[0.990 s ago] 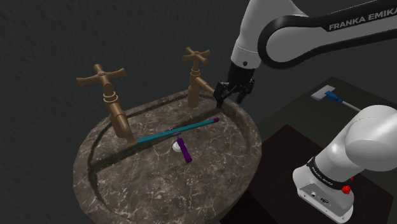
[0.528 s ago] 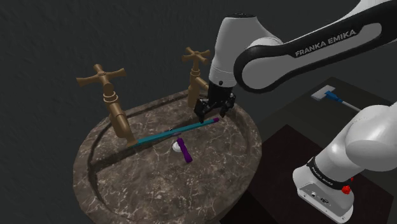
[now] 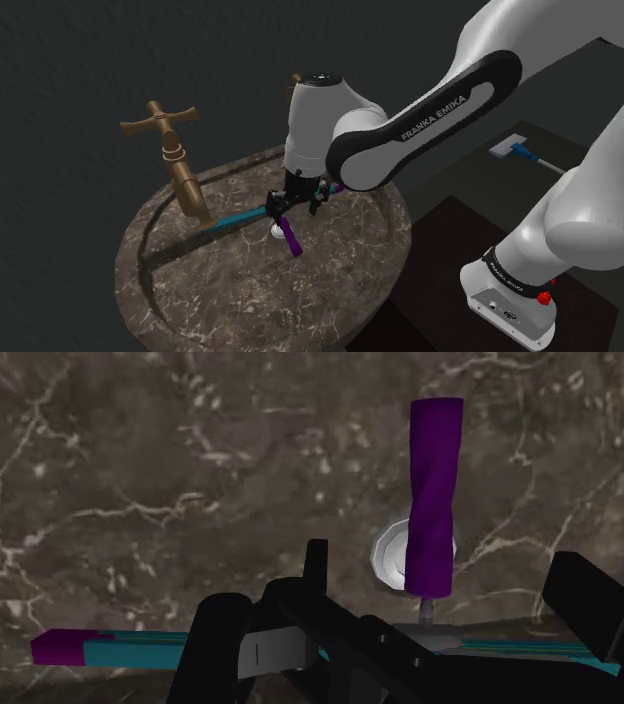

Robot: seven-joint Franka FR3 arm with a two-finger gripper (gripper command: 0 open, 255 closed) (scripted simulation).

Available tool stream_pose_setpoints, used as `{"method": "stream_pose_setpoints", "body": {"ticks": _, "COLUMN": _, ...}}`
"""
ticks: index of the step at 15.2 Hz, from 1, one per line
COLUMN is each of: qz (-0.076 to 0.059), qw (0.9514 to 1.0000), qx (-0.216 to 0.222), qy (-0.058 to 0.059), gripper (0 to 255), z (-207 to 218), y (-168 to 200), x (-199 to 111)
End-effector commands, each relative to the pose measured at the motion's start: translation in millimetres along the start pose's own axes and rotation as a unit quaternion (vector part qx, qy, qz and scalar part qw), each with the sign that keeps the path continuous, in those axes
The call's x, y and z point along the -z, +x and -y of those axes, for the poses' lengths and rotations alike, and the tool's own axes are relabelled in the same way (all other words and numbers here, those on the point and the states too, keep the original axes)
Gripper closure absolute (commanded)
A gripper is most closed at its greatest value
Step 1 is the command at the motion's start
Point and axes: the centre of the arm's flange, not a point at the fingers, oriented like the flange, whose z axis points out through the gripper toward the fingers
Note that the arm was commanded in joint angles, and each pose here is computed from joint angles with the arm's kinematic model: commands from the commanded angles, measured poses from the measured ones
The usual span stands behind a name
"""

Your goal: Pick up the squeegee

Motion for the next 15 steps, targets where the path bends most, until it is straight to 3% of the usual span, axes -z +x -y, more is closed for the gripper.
{"method": "stream_pose_setpoints", "body": {"ticks": 1, "qz": 0.0, "qw": 1.0, "qx": -0.001, "qy": 0.001, "gripper": 0, "z": 15.7, "y": -0.4, "x": -12.8}}
{"method": "stream_pose_setpoints", "body": {"ticks": 10, "qz": 0.0, "qw": 1.0, "qx": -0.001, "qy": 0.001, "gripper": 0, "z": 11.8, "y": 0.0, "x": -52.6}}
{"method": "stream_pose_setpoints", "body": {"ticks": 11, "qz": 0.0, "qw": 1.0, "qx": -0.001, "qy": 0.001, "gripper": 255, "z": 11.4, "y": 0.6, "x": -52.9}}
{"method": "stream_pose_setpoints", "body": {"ticks": 15, "qz": 0.0, "qw": 1.0, "qx": -0.001, "qy": 0.001, "gripper": 255, "z": 11.5, "y": 0.3, "x": -52.8}}
